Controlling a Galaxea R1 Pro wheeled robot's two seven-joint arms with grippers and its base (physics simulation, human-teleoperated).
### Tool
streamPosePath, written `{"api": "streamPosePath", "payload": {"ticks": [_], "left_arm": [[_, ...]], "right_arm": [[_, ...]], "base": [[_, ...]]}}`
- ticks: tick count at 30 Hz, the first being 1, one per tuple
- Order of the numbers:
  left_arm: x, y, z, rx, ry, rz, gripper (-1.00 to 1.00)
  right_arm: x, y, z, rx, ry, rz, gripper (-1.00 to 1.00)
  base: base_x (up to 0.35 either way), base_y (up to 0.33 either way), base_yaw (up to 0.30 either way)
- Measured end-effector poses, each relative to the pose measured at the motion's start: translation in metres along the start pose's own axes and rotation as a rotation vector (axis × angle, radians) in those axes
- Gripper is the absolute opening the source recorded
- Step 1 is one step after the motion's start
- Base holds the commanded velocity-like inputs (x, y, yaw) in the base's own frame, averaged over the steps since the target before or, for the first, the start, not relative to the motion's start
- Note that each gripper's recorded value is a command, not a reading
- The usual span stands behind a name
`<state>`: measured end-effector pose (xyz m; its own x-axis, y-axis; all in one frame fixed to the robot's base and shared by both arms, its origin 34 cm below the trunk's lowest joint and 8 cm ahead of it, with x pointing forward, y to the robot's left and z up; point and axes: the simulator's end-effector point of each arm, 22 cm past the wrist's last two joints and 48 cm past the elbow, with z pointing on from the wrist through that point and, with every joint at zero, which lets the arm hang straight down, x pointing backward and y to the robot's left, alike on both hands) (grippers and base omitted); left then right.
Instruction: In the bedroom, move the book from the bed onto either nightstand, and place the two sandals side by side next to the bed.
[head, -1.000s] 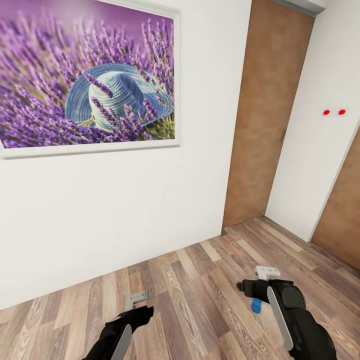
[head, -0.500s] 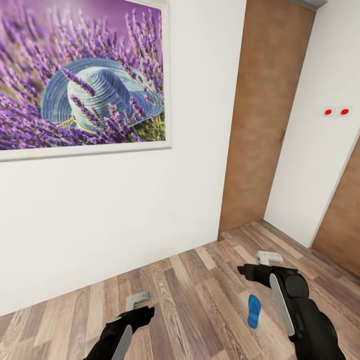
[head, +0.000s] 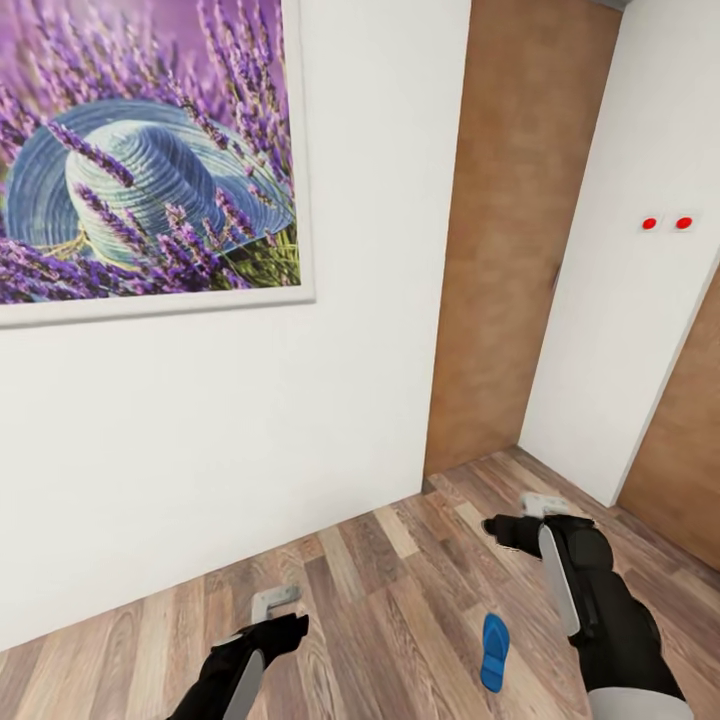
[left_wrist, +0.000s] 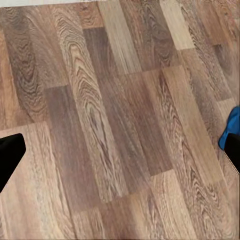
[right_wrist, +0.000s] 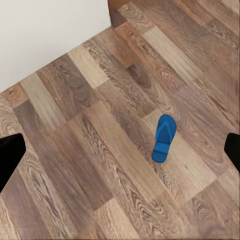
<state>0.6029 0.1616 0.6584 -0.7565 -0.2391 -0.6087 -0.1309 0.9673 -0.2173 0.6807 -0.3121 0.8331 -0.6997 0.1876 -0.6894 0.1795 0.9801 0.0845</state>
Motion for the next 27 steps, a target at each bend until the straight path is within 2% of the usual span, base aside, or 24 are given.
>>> {"api": "streamPosePath", "payload": {"ticks": [2, 6, 7, 9, 13, 16, 22, 25, 27], "left_arm": [[0.001, 0.001, 0.000, -0.004, 0.003, -0.002, 1.00], [0.005, 0.000, 0.000, -0.003, 0.024, -0.013, 1.00], [0.015, -0.003, -0.001, 0.026, 0.081, -0.085, 1.00], [0.020, -0.007, -0.002, 0.049, 0.109, -0.129, 1.00], [0.027, -0.011, 0.001, 0.080, 0.141, -0.181, 1.00], [0.029, -0.008, 0.005, 0.083, 0.146, -0.191, 1.00], [0.031, 0.014, 0.013, 0.065, 0.144, -0.207, 1.00], [0.032, 0.026, 0.017, 0.052, 0.139, -0.232, 1.00], [0.031, 0.043, 0.020, 0.034, 0.133, -0.281, 1.00]], "right_arm": [[0.000, -0.009, 0.010, 0.041, 0.030, 0.016, 1.00], [0.003, -0.014, 0.024, 0.067, 0.077, 0.026, 1.00], [0.006, -0.014, 0.032, 0.075, 0.107, 0.030, 1.00], [0.008, -0.015, 0.034, 0.077, 0.117, 0.030, 1.00], [0.013, -0.017, 0.043, 0.080, 0.132, 0.033, 1.00], [0.022, -0.016, 0.052, 0.082, 0.159, 0.033, 1.00], [0.037, -0.012, 0.084, 0.072, 0.266, 0.042, 1.00], [0.039, -0.022, 0.097, 0.084, 0.267, 0.047, 1.00], [0.035, -0.031, 0.110, 0.097, 0.232, 0.053, 1.00]], "base": [[0.130, -0.077, -0.007], [0.063, -0.037, -0.013], [0.019, -0.011, -0.050], [0.014, -0.008, -0.049], [0.007, -0.004, -0.025], [0.003, -0.001, -0.009], [0.001, 0.000, -0.003], [0.000, 0.000, 0.000], [0.000, 0.000, 0.000]]}}
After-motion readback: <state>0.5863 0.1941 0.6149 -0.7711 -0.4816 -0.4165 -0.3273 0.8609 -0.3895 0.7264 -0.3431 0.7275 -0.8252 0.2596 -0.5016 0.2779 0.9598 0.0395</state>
